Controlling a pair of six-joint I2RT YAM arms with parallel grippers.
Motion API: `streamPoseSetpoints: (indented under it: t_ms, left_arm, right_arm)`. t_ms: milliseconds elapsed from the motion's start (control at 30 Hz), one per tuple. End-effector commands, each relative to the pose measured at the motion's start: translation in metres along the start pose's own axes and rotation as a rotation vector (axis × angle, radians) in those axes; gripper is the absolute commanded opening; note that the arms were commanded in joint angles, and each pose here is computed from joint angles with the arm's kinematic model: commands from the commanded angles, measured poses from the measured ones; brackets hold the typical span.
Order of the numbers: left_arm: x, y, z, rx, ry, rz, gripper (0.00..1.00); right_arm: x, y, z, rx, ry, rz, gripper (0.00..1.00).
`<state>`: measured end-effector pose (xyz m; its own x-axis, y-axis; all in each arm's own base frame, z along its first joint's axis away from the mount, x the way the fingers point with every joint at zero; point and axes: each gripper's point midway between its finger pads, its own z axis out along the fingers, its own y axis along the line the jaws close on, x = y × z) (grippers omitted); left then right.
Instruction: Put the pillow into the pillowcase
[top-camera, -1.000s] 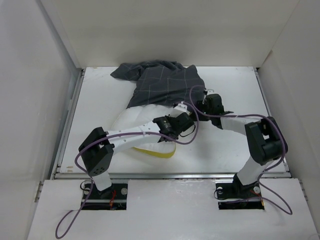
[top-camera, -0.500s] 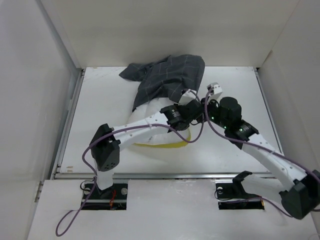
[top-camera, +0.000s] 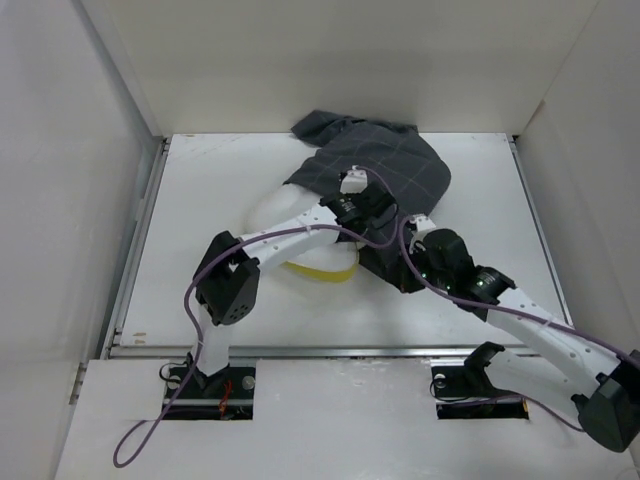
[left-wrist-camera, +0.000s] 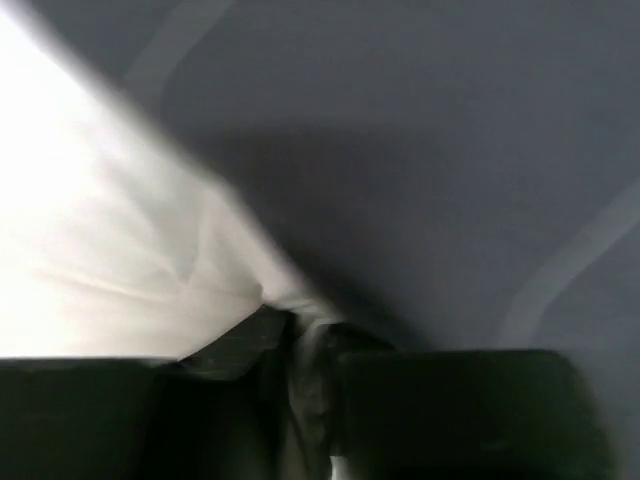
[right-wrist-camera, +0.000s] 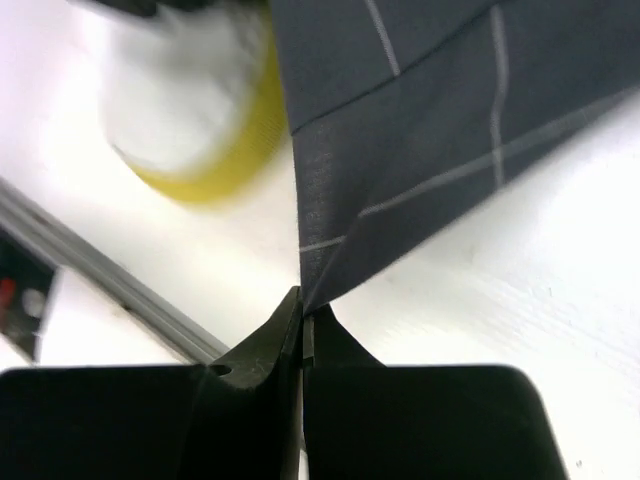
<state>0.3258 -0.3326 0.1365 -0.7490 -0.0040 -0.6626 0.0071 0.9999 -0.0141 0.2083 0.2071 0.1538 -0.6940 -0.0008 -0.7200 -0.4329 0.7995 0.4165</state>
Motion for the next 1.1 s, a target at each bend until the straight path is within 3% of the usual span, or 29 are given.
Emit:
streamPoseSetpoints:
  t_ms: [0, 33, 133, 200, 267, 433, 533, 567, 600, 733, 1067]
  left_arm:
    - [-0.052, -0.017, -0.016, 0.139, -0.177, -0.138, 0.30]
    - [-0.045, -0.016, -0.021, 0.151, -0.167, -0.107, 0.54]
    - [-0.023, 0.003, -0.038, 0.154, -0.151, -0.079, 1.00]
    - [-0.021, 0.012, -0.056, 0.193, -0.147, -0.111, 1.00]
    - [-0.007, 0.023, -0.059, 0.203, -0.119, -0.115, 1.00]
    - [0.009, 0.059, -0.092, 0.216, -0.110, -0.183, 1.00]
    - [0.031, 0.081, -0.091, 0.179, -0.080, -0.232, 1.00]
    - [0.042, 0.091, -0.084, 0.182, -0.049, -0.267, 1.00]
    - [0.045, 0.098, -0.077, 0.165, -0.049, -0.289, 1.00]
    - [0.067, 0.108, -0.048, 0.178, 0.009, -0.357, 1.00]
    - [0.055, 0.124, -0.004, 0.206, -0.013, -0.465, 1.00]
  right_arm:
    - [0.041, 0.005, -0.001, -0.031, 0.174, 0.000, 0.00]
    - [0.039, 0.003, 0.002, -0.023, 0.167, -0.001, 0.00]
    - [0.034, 0.000, 0.004, -0.002, 0.144, -0.005, 0.00]
    - [0.030, 0.000, 0.005, -0.011, 0.128, -0.038, 0.03]
    - [0.032, -0.006, 0.004, 0.019, 0.134, -0.048, 0.17]
    - [0.010, -0.006, -0.006, 0.070, 0.090, -0.054, 0.34]
    - [-0.010, -0.008, -0.012, 0.110, 0.040, -0.072, 0.44]
    - [-0.023, -0.010, -0.012, 0.139, 0.001, -0.074, 0.55]
    - [-0.029, -0.009, -0.012, 0.148, -0.010, -0.075, 0.58]
    - [-0.073, 0.003, 0.001, 0.144, -0.090, -0.116, 0.59]
    - [-0.123, -0.016, 0.090, 0.335, 0.007, -0.390, 0.57]
